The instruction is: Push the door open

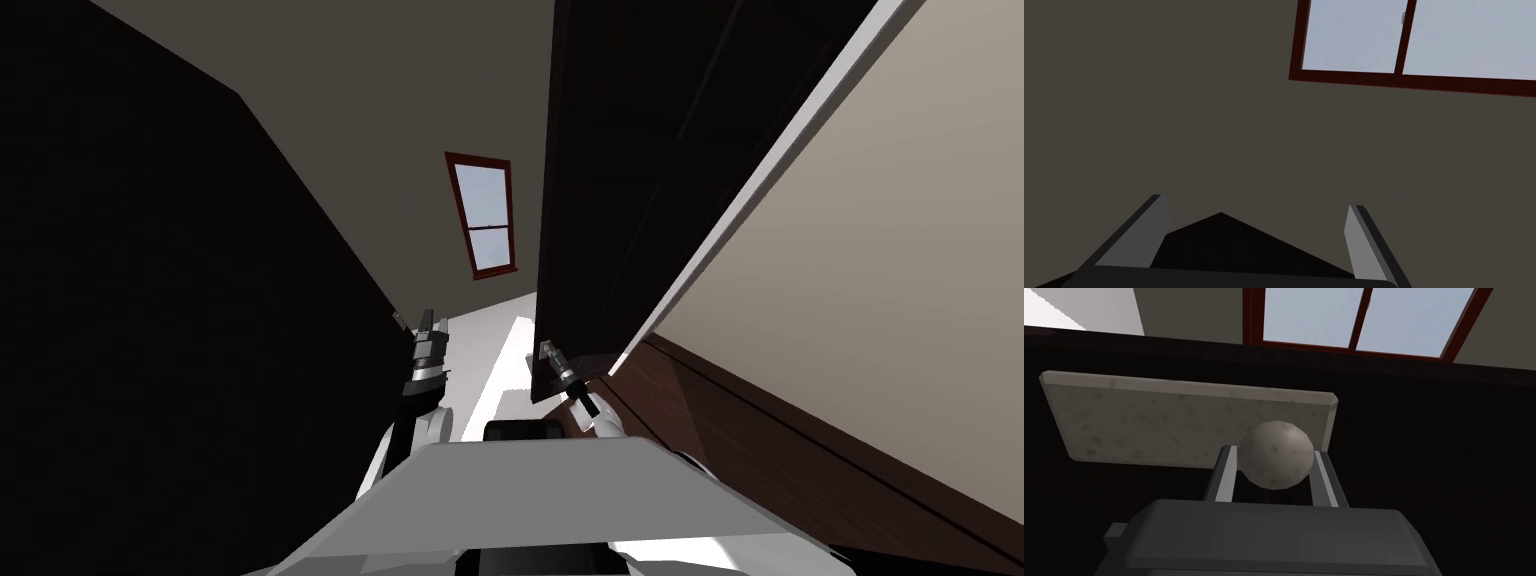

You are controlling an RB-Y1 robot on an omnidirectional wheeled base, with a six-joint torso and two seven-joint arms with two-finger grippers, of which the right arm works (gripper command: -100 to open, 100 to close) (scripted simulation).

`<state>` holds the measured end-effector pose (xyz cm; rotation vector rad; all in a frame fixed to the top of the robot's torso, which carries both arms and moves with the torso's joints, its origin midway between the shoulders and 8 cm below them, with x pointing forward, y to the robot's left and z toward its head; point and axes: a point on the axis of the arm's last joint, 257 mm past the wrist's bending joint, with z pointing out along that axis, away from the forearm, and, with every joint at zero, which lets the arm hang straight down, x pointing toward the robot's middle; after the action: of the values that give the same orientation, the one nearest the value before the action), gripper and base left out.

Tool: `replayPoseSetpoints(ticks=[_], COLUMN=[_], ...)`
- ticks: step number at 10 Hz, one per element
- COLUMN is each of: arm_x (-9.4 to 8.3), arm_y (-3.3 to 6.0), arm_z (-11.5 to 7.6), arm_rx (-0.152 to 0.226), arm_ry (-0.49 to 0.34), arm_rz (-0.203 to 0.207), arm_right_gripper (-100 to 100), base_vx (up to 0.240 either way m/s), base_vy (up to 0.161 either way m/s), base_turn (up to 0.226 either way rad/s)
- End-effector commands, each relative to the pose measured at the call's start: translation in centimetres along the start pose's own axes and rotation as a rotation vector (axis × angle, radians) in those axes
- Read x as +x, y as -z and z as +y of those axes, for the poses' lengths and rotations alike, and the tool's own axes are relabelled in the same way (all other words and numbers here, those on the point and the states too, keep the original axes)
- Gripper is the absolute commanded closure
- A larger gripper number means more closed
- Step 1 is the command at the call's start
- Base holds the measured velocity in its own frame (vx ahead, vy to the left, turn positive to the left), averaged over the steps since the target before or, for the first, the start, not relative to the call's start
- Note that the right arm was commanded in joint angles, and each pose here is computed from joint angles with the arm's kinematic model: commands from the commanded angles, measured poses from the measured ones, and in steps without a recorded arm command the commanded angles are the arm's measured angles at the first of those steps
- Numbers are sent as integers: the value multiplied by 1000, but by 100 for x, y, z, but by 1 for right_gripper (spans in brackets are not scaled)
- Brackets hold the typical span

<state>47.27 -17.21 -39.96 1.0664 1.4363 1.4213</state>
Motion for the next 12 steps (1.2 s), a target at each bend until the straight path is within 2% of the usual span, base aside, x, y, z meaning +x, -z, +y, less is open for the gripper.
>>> replayPoseSetpoints(ticks=[1, 2, 3, 4, 6, 7, 8, 12], arm_x=[-220, -220, -359, -405, -405, -545, -545, -816], arm_y=[-14, -14, 13, 22, 22, 55, 55, 130], arm_z=[69, 69, 70, 71, 71, 73, 73, 77], arm_rx=[-13, -13, -13, -13, -13, -14, -14, -14], arm_ry=[10, 10, 10, 10, 10, 9, 9, 8], arm_rz=[-44, -44, -79, -90, -90, -126, -126, -195], arm_right_gripper=[100, 100, 100, 100, 100, 100, 100, 100], base_vx=[164, 100, 161, 162, 69, 99, 106, 124], base_vy=[151, 83, 127, 123, 41, 79, 102, 119], base_turn=[-49, -19, -20, -38, -4, -10, -42, -43])
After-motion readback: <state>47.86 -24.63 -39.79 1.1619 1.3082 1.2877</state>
